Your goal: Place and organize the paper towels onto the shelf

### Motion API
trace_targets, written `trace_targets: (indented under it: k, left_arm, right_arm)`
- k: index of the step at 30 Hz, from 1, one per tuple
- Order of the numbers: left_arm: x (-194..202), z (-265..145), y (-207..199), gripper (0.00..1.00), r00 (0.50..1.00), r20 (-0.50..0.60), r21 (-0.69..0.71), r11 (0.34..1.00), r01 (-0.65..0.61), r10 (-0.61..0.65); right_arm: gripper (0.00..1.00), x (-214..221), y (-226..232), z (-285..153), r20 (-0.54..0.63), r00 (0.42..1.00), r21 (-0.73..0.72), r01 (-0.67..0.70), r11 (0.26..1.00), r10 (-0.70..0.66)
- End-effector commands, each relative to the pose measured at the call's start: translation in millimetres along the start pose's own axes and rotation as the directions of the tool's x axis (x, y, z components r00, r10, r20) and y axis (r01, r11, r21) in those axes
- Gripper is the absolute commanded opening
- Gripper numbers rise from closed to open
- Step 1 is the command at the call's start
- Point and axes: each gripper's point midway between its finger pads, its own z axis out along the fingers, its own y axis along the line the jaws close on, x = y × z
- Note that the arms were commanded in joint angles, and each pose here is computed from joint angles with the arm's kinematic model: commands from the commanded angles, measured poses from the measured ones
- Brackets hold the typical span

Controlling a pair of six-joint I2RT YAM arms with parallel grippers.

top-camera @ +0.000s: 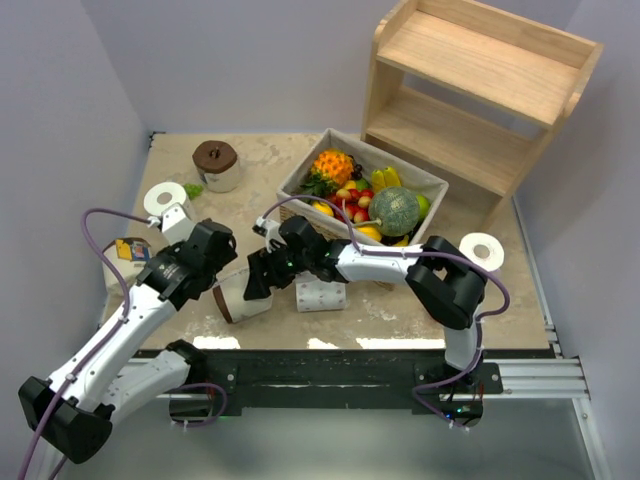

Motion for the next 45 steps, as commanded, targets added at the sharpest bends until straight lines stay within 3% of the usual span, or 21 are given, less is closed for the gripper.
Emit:
trace_targets:
  k: [1, 5, 11, 19, 24, 32, 40, 41, 43, 44, 45]
  left_arm:
    - [-37.5, -2.8, 4.8, 0.84, 0.988, 0.154, -0.062, 0.998, -0.003, 0.013]
    - [-52.6, -5.7, 1.7, 0.85, 0.978, 0.21, -0.062, 0.998, 0.0, 0.013]
    - [-80.4, -9.0, -11.6, 0.86, 0.951, 0.307, -0.051, 0.999, -0.016, 0.031]
    - [-122.1, -10.7, -17.5, 0.86, 0.891, 0.44, -0.164, 0.985, -0.048, 0.116]
    - [-127.5, -7.2, -10.2, 0.86, 0.879, 0.461, -0.205, 0.978, -0.033, 0.126]
    - [-125.8, -16.2, 2.6, 0.86, 0.873, 0.483, -0.132, 0.991, 0.002, 0.063]
    - [-129.6, -27.4, 5.2, 0.85, 0.866, 0.501, -0.066, 0.998, 0.023, 0.013]
    - [-129.1, -27.2, 4.0, 0.85, 0.867, 0.497, -0.06, 0.998, 0.02, 0.013]
    - [-127.7, -26.9, 1.7, 0.85, 0.872, 0.49, -0.047, 0.999, 0.014, 0.011]
    - [-127.4, -26.7, 0.4, 0.85, 0.873, 0.487, -0.042, 0.999, 0.011, 0.011]
    - [-127.3, -27.3, 0.1, 0.85, 0.874, 0.486, -0.038, 0.999, 0.01, 0.01]
  right_arm:
    - [0.81, -9.0, 16.6, 4.2, 0.006, 1.0, -0.051, 0.017, 0.999, -0.017]
    - [0.77, -10.5, 19.7, 4.9, 0.01, 0.999, -0.07, 0.031, 0.997, -0.03]
    - [0.62, -18.5, 32.2, 2.2, 0.041, 0.997, -0.125, 0.07, 0.99, -0.065]
    - [0.46, -39.7, 42.2, -12.7, 0.124, 0.985, -0.099, 0.131, 0.986, -0.118]
    - [0.43, -62.3, 29.7, -32.9, 0.154, 0.967, 0.081, 0.194, 0.978, -0.205]
    - [0.41, -113.2, 40.5, -86.3, 0.225, 0.898, 0.283, 0.311, 0.907, -0.378]
    - [0.39, -173.5, 59.4, -177.0, 0.222, 0.776, 0.551, 0.399, 0.732, -0.59]
    - [0.39, -198.0, 67.8, -203.6, 0.225, 0.726, 0.629, 0.401, 0.666, -0.65]
    - [0.4, -206.2, 63.2, -226.8, 0.151, 0.716, 0.705, 0.405, 0.582, -0.681]
    - [0.4, -225.8, 68.7, -255.8, 0.159, 0.692, 0.778, 0.351, 0.521, -0.704]
    - [0.4, -230.3, 64.8, -271.7, 0.092, 0.675, 0.82, 0.365, 0.44, -0.732]
